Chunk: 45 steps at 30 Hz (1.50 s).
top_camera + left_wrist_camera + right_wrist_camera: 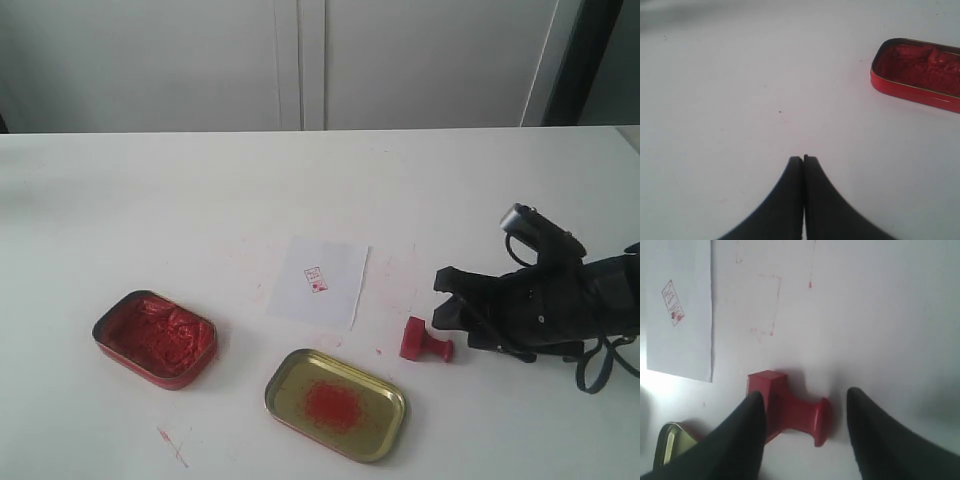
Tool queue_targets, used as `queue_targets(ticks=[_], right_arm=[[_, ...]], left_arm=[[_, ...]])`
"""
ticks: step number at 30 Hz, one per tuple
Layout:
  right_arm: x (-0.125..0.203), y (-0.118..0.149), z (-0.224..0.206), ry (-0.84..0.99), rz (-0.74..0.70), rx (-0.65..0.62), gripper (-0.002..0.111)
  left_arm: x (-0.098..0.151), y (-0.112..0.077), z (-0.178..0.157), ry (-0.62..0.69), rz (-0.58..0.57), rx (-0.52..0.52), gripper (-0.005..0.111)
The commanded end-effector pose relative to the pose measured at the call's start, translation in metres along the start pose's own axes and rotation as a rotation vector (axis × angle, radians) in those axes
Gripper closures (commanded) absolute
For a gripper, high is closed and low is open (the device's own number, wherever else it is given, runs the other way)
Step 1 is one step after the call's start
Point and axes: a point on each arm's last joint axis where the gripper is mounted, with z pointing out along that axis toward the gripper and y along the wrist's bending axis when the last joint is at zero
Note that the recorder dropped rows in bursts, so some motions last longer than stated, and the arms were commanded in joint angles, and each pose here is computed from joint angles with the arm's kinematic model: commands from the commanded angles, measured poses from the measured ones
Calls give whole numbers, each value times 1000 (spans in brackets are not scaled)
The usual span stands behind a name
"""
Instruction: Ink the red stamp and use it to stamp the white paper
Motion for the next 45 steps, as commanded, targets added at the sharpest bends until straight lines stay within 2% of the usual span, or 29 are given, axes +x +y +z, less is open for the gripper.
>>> queue_targets(ticks=[1,7,12,25,31,45], right_arm=[[0,4,-9,-10,-88,-2,66],[0,10,-22,-15,-220,2,84],[-1,16,-33,-35,-295,0,108],[-1,19,-42,-52,-364,11,108],[0,16,-44,-34,-352,44,108],[9,4,-71,80,-525,274,108]], left_arm=[[4,0,1,12,-2,0,107],[4,0,1,12,-2,0,107],[4,0,1,12,-2,0,107],[4,0,1,12,-2,0,107],[4,0,1,12,-2,0,107],[4,0,1,12,-2,0,107]])
